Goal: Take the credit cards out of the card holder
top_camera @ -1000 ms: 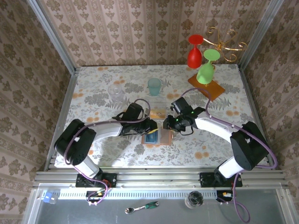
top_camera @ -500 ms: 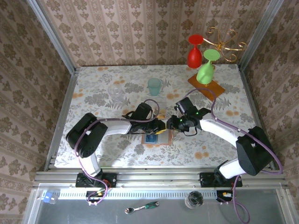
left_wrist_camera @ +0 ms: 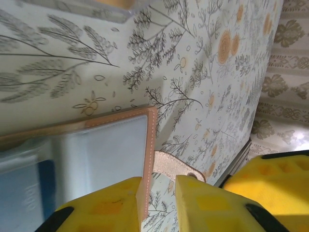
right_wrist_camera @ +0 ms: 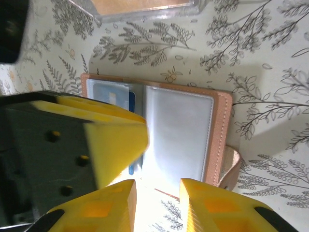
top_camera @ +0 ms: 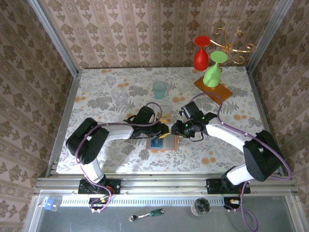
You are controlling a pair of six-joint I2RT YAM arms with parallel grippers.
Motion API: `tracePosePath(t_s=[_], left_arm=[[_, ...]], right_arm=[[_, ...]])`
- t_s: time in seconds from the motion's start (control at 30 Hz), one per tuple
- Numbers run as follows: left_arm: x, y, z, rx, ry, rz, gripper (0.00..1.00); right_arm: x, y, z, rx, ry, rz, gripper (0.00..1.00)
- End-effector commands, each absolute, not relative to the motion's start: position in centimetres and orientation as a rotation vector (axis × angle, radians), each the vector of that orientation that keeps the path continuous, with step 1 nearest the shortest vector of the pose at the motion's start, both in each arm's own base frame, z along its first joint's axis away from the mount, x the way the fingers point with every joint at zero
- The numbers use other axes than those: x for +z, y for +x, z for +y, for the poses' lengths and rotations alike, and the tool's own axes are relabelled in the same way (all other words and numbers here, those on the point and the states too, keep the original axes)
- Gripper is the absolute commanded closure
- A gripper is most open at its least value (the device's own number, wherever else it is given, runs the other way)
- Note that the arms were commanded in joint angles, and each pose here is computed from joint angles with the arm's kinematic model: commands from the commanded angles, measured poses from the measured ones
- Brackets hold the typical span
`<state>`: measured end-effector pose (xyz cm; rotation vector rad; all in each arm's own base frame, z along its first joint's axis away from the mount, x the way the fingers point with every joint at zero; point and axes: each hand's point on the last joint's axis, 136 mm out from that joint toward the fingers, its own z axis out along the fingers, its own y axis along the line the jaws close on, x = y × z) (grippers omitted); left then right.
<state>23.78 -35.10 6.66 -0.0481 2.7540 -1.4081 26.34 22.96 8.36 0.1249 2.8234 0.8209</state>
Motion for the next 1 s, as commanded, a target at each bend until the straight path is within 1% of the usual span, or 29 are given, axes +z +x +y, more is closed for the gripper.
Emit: tracePosePath(t_s=[0.0, 0.1, 0.2, 0.37, 0.57, 0.83, 0.97], left_arm=[[7.5, 24.1, -33.4, -1.378, -0.049, 2.723, 0.75], [7.6, 24.2, -32.1, -1.351, -0.067, 2.720, 0.75], [7.6, 24.1, -31.0, -1.328, -0.080, 2.718, 0.75], [7.5, 24.0, -29.7, -1.312, -0.103, 2.715, 0.75], [7.2, 23.9, -29.1, -1.307, -0.116, 2.721, 0.75], [7.0, 23.9, -28.9, -1.309, -0.129, 2.719, 0.75], [7.0, 23.9, -28.6, -1.305, -0.136, 2.715, 0.75]], right_arm=[[7.3, 25.7, 24.4, 0.847, 0.097, 2.880, 0.69], [6.3, 25.4, 25.4, 0.829, 0.065, 2.919, 0.68], [5.3, 25.3, 25.3, 0.750, 0.062, 2.955, 0.67], [4.4, 25.3, 23.6, 0.546, 0.060, 2.991, 0.59], [3.5, 25.0, 21.6, 0.373, 0.061, 3.030, 0.53], [2.1, 25.0, 22.0, 0.381, 0.062, 3.056, 0.52], [1.8, 24.9, 22.6, 0.433, 0.063, 3.063, 0.55]])
